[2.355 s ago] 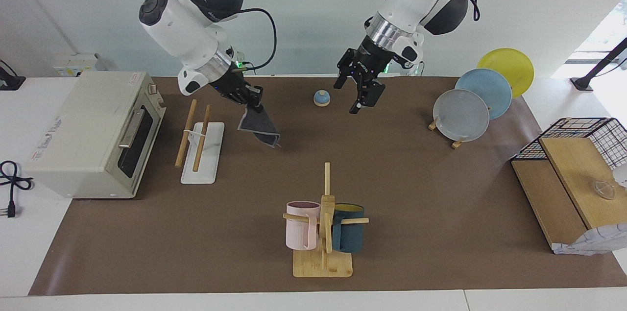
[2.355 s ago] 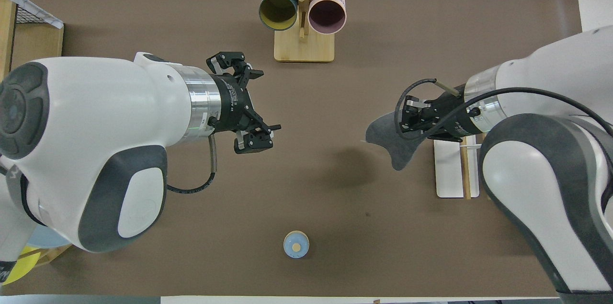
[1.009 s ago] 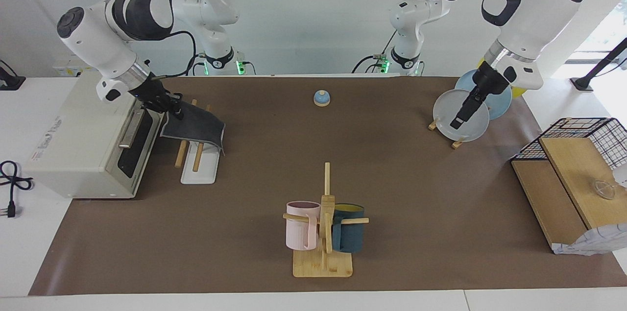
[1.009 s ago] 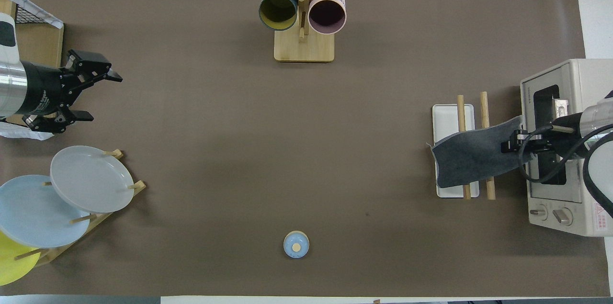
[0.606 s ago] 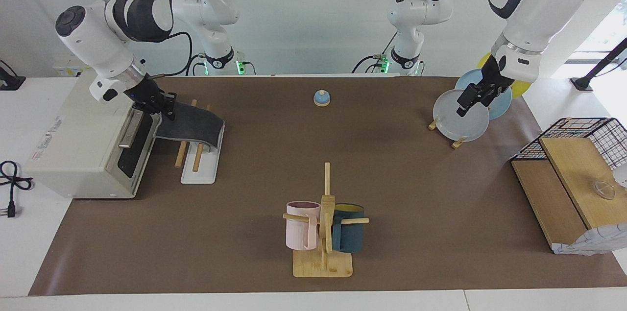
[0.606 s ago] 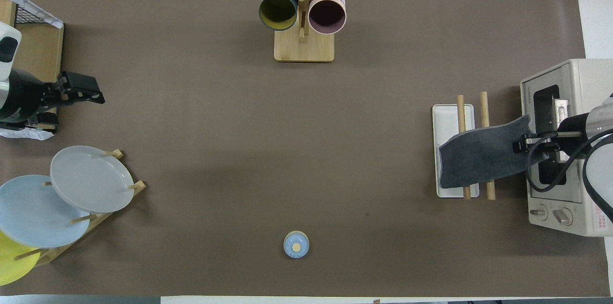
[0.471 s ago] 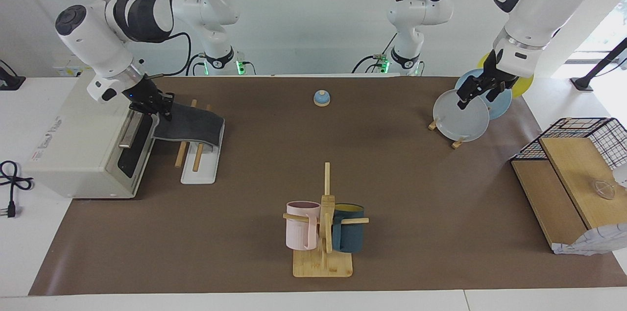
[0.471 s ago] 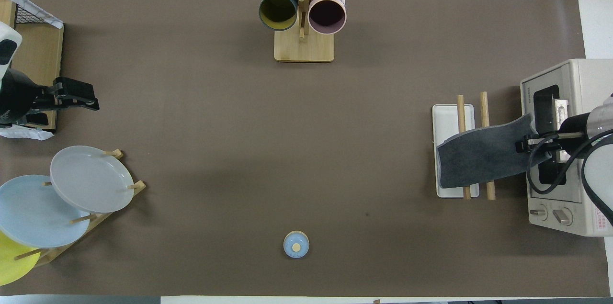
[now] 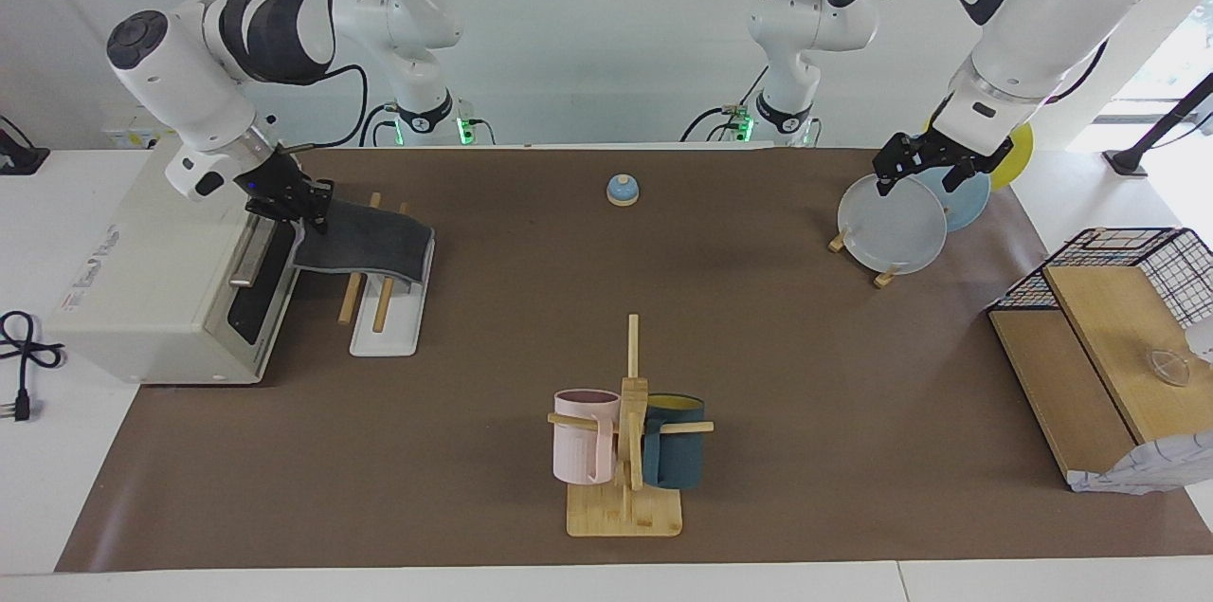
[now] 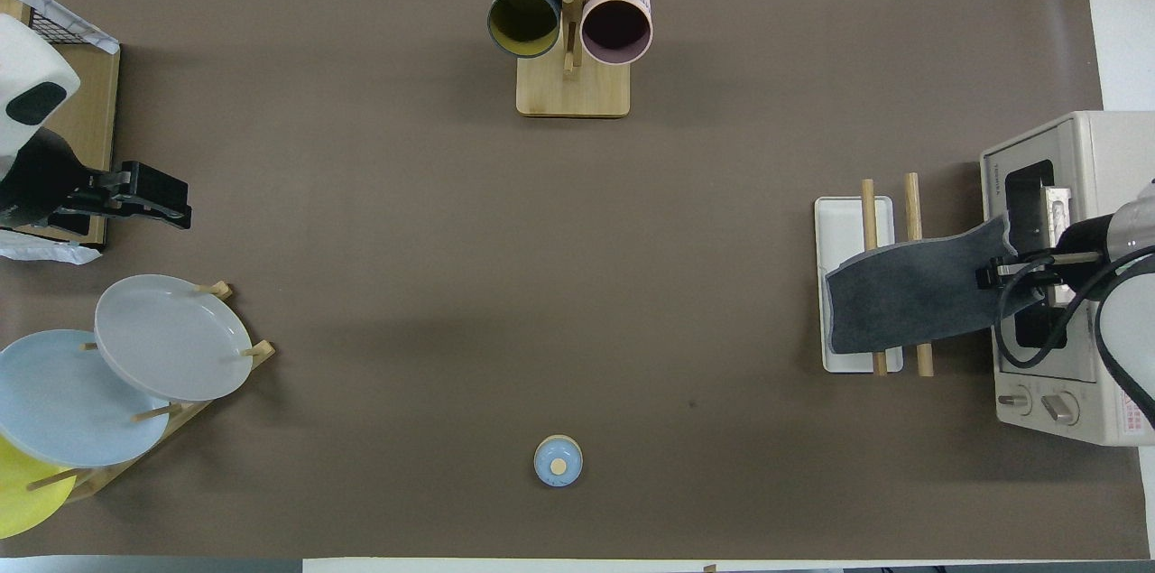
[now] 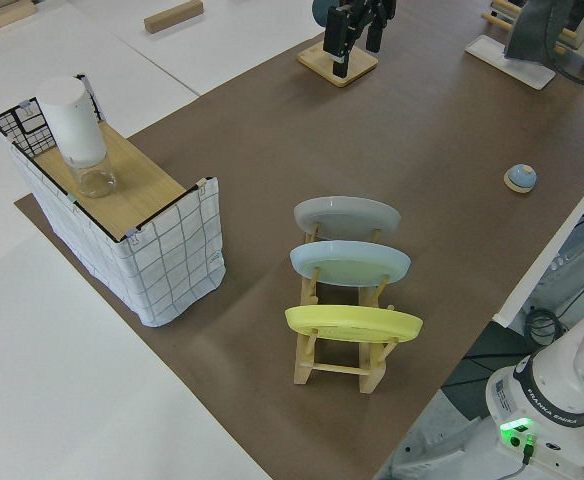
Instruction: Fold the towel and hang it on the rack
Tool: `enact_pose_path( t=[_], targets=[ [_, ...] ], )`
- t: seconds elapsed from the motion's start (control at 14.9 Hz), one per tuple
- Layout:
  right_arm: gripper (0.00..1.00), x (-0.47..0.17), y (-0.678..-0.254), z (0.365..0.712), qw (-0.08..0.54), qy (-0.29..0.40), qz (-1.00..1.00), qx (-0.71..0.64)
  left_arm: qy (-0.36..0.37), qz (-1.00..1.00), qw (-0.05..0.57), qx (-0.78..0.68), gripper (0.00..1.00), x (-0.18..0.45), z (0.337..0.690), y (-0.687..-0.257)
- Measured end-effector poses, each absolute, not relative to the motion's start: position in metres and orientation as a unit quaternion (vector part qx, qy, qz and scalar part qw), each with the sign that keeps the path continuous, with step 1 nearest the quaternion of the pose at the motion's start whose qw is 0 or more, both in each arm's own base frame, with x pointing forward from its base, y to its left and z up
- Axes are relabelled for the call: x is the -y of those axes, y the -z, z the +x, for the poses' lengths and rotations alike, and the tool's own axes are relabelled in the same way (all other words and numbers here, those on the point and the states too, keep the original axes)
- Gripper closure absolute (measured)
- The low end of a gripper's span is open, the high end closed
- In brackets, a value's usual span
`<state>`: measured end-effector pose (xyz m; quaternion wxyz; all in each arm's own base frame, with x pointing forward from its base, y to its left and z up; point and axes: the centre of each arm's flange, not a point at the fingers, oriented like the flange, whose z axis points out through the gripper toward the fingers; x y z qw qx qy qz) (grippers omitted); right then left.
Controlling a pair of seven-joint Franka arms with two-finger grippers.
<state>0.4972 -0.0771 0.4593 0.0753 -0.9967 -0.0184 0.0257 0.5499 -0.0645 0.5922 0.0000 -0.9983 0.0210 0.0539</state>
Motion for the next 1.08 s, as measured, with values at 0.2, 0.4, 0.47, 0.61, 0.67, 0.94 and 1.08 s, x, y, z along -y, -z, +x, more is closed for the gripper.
enact_pose_path(
  t=[0.2,0.4,0.47,0.61,0.67,0.94,1.08],
  targets=[
    [0.94,0.078,-0.458,0.497,0.075,-0.027,-0.997,0.017,-0.052,-0.998,0.0,-0.021,0.0,0.061,0.555,-0.587],
    [0.79,0.078,-0.458,0.496,0.075,-0.027,-0.997,0.017,-0.042,-0.999,-0.002,-0.028,0.0,0.069,0.556,-0.591],
    [0.67,0.078,-0.458,0.496,0.075,-0.027,-0.997,0.017,-0.038,-0.999,-0.002,-0.03,0.0,0.071,0.556,-0.592],
    [0.47,0.078,-0.458,0.496,0.075,-0.027,-0.997,0.018,-0.036,-0.999,-0.003,-0.03,0.0,0.071,0.556,-0.594],
    [0.37,0.078,-0.458,0.497,0.075,-0.027,-0.997,0.018,-0.035,-0.999,-0.003,-0.029,0.0,0.07,0.556,-0.594],
    [0.0,0.075,-0.471,0.501,0.068,-0.015,-0.997,0.024,-0.035,-0.999,-0.003,-0.028,0.0,0.069,0.556,-0.594],
    [0.0,0.068,-0.489,0.507,0.052,-0.006,-0.998,0.041,-0.035,-0.999,-0.003,-0.028,0.0,0.069,0.556,-0.594]
  ],
)
